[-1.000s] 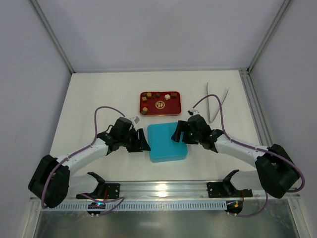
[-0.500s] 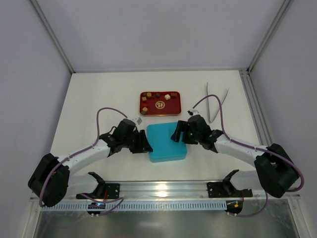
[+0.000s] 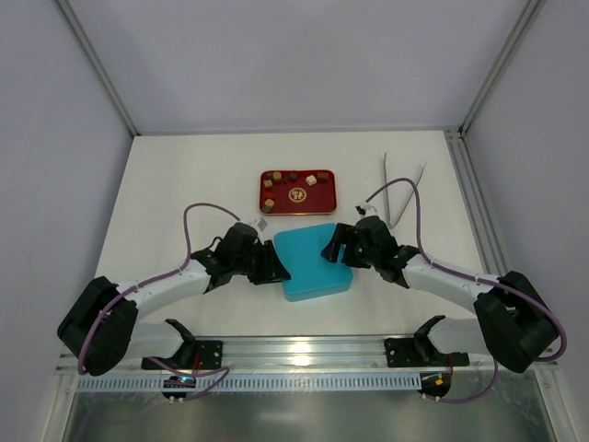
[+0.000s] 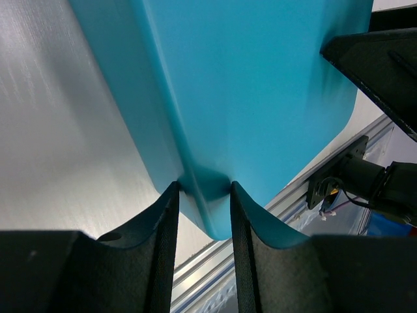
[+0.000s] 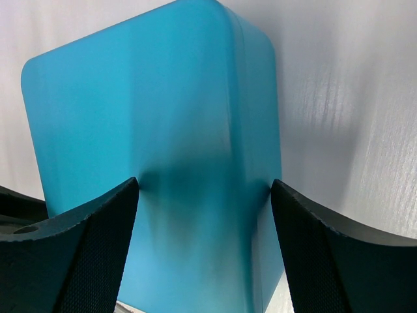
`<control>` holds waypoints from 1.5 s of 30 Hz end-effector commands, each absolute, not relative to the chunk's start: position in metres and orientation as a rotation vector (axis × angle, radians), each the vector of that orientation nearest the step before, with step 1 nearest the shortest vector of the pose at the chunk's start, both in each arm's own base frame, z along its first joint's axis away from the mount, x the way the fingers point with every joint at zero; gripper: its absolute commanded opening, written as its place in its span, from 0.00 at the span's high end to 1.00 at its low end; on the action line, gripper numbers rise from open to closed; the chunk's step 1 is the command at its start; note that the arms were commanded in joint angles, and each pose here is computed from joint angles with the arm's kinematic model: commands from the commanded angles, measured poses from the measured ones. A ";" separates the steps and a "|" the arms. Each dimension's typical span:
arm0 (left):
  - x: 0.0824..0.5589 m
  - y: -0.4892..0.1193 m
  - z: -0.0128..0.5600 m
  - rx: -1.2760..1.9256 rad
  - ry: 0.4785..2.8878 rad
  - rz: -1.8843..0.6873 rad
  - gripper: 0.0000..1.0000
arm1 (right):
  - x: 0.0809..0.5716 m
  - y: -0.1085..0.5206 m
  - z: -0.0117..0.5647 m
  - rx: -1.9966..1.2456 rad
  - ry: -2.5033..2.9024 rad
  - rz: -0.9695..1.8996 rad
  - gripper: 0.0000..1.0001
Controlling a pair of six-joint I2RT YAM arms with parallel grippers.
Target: Pack the chocolate
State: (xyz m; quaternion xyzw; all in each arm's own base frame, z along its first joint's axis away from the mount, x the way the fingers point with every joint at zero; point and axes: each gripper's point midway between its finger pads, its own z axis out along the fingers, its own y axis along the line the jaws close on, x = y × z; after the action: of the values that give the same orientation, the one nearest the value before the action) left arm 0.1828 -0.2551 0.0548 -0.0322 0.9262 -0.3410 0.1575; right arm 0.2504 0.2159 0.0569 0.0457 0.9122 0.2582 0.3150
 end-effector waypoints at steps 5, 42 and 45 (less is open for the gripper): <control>0.152 -0.191 -0.006 -0.098 2.893 -0.500 0.63 | 0.206 0.195 0.011 0.072 2.615 0.577 0.22; 0.259 -0.181 -0.011 0.004 2.933 -0.366 0.59 | 0.287 0.188 0.056 0.142 2.540 0.567 0.20; 0.259 -0.180 -0.010 0.007 2.935 -0.356 0.59 | 0.288 0.184 0.042 0.168 2.570 0.520 0.26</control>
State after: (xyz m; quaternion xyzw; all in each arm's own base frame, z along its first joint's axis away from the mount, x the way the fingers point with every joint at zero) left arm 0.3083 -0.2437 0.0655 -0.0015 0.9400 -0.2814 0.1927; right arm 0.2874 0.1964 0.0606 0.0620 0.9335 0.2355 0.2633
